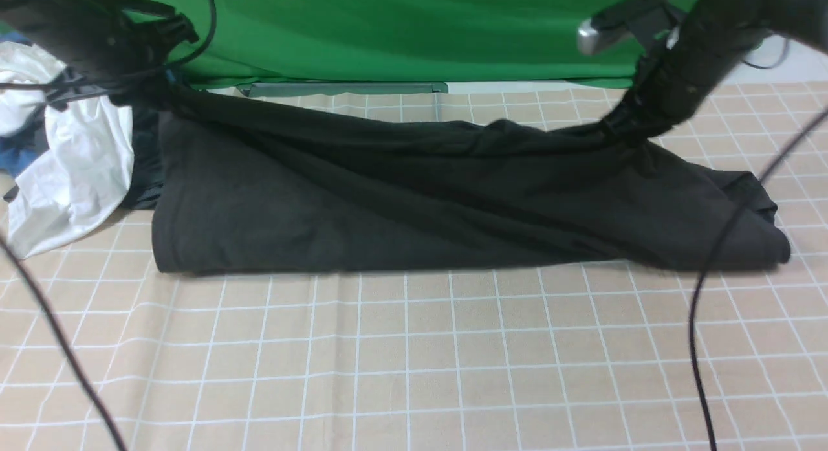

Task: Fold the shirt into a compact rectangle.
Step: 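Fold the black garment in half by bringing its near edge over to the far edge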

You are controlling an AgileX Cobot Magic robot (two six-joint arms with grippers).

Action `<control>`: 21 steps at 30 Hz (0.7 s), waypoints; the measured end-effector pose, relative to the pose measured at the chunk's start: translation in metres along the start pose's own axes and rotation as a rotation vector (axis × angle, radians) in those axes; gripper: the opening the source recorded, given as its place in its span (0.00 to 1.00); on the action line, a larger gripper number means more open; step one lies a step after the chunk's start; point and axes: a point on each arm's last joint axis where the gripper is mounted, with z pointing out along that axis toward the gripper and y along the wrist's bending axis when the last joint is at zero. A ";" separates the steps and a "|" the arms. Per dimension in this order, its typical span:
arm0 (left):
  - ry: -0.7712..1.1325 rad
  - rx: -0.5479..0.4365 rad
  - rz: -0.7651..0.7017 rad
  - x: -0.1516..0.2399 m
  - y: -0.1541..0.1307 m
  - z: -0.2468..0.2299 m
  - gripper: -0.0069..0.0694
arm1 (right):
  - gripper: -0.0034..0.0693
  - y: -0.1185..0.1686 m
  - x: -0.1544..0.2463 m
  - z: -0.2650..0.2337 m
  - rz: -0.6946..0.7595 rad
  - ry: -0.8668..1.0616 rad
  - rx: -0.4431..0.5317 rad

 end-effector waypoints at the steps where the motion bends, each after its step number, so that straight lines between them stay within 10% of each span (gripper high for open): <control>1: 0.012 -0.002 -0.003 -0.005 0.001 0.016 0.13 | 0.13 -0.005 -0.008 0.012 0.003 -0.020 0.008; 5: 0.019 0.015 -0.022 -0.015 0.001 0.045 0.13 | 0.18 -0.011 -0.023 0.041 0.034 -0.072 0.026; 13: 0.062 0.017 -0.035 -0.015 0.003 0.066 0.13 | 0.60 -0.009 -0.036 0.037 0.088 -0.115 0.017; 21: 0.062 0.019 -0.034 -0.015 0.003 0.066 0.13 | 0.11 0.051 -0.050 0.036 -0.003 -0.165 -0.241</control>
